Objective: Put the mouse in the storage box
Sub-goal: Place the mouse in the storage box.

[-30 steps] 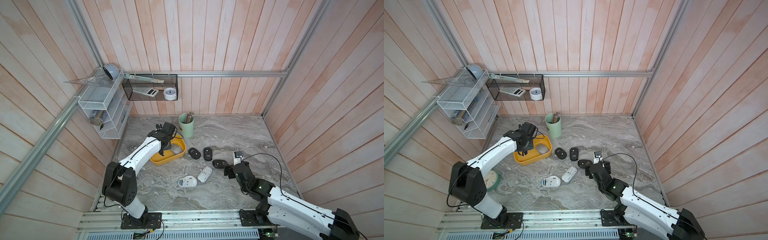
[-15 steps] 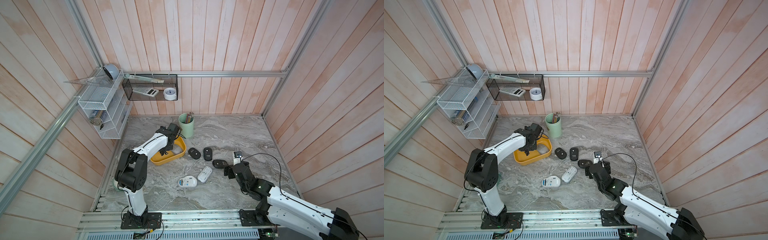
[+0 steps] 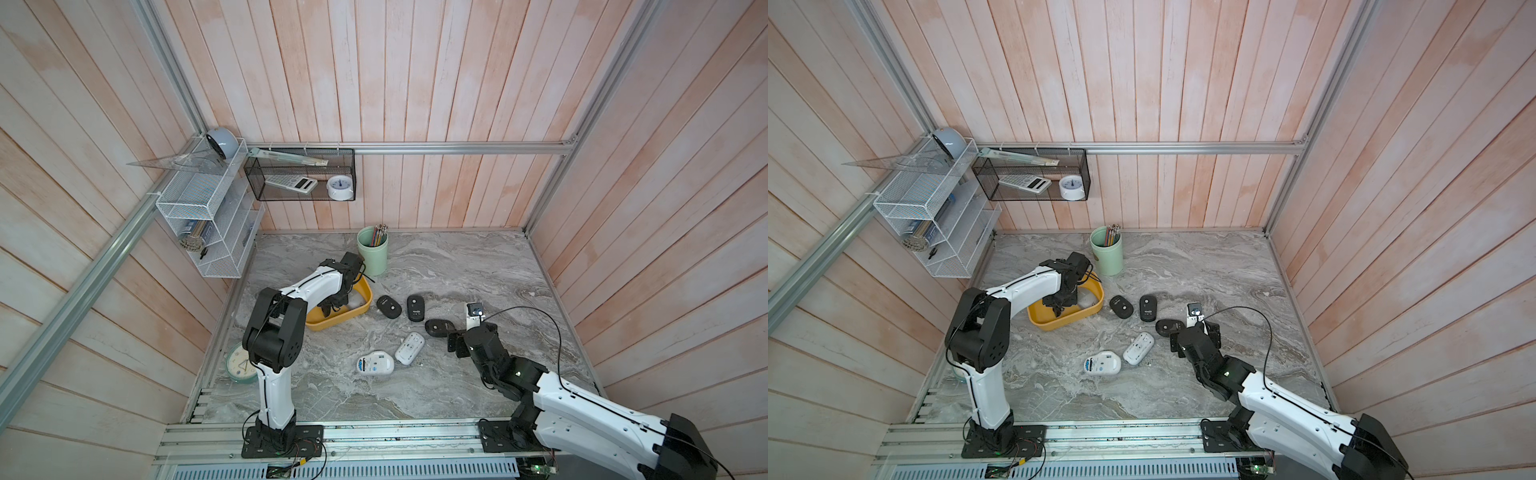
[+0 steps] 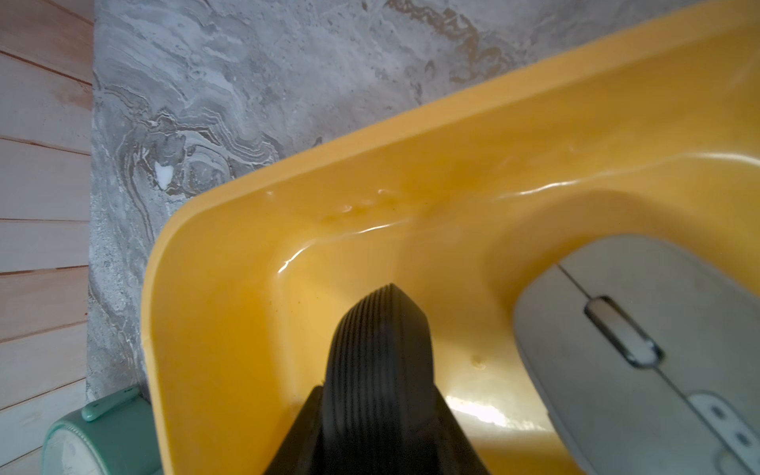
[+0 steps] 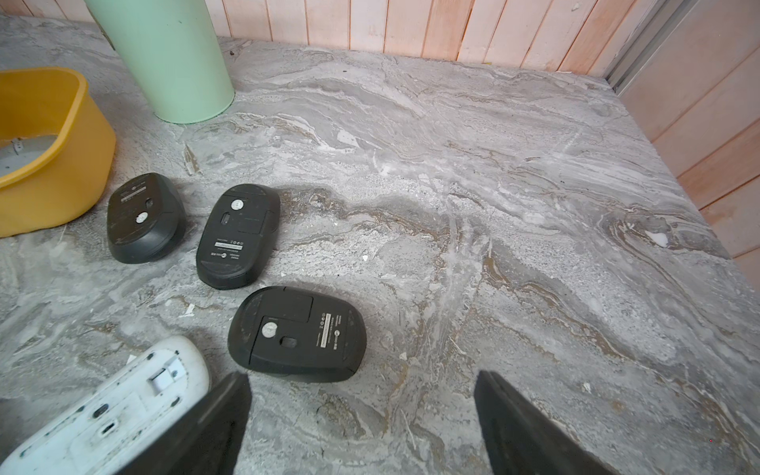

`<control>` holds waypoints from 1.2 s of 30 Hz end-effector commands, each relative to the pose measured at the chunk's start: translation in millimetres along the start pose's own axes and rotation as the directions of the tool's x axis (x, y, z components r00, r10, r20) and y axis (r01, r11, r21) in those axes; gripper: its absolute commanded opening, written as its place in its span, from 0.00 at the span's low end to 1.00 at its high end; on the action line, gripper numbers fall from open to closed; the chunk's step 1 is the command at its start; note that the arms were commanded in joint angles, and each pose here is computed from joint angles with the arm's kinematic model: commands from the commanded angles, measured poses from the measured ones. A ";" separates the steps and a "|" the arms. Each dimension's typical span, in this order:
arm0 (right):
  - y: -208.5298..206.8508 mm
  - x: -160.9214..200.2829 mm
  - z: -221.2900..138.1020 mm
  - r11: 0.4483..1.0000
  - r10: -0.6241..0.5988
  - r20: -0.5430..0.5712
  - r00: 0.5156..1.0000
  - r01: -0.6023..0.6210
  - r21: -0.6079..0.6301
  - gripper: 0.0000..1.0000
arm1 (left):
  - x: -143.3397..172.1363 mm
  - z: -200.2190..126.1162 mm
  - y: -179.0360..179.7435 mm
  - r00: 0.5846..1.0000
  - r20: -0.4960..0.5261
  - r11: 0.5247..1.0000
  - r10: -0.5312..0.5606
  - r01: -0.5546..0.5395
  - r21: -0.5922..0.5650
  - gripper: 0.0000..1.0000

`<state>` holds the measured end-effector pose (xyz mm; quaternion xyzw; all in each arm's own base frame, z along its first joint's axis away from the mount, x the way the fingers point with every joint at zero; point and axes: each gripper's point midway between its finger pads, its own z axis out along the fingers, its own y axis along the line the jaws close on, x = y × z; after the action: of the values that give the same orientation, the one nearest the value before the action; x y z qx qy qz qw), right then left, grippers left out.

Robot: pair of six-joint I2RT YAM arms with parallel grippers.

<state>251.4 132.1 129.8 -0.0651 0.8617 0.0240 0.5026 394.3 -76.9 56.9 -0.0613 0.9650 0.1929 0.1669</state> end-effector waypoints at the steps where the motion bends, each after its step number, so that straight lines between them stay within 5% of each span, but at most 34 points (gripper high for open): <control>1: -2.5 -6.9 -0.3 1.000 0.026 0.017 0.999 -0.027 0.017 0.91 | -7.8 -3.3 -11.6 1.000 0.016 0.999 -0.014 0.013 0.034 0.37; 7: -1.8 -5.9 0.5 1.000 0.026 0.013 1.000 -0.026 0.014 0.91 | -10.2 -8.1 -22.9 1.000 0.017 0.998 -0.014 0.013 0.063 0.58; 25: -1.8 -6.3 0.0 1.000 0.026 0.015 1.000 -0.026 0.013 0.91 | -6.0 -13.6 -50.1 0.999 -0.019 0.982 -0.044 0.047 0.181 0.57; 32: 6.4 -3.6 0.2 0.999 0.029 -0.001 1.000 -0.029 -0.034 0.91 | -25.2 -71.5 -37.4 0.982 0.089 0.927 -0.167 0.126 0.353 0.64; 36: 43.8 4.7 -2.1 0.974 -0.033 -0.069 0.997 0.017 -0.224 0.91 | -30.0 -113.3 -3.9 0.945 0.177 0.882 -0.276 0.176 0.437 0.70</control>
<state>247.2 147.1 122.8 -0.0913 0.8689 0.0554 0.4834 387.1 -126.9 122.3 -0.0918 0.9640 0.0157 0.2491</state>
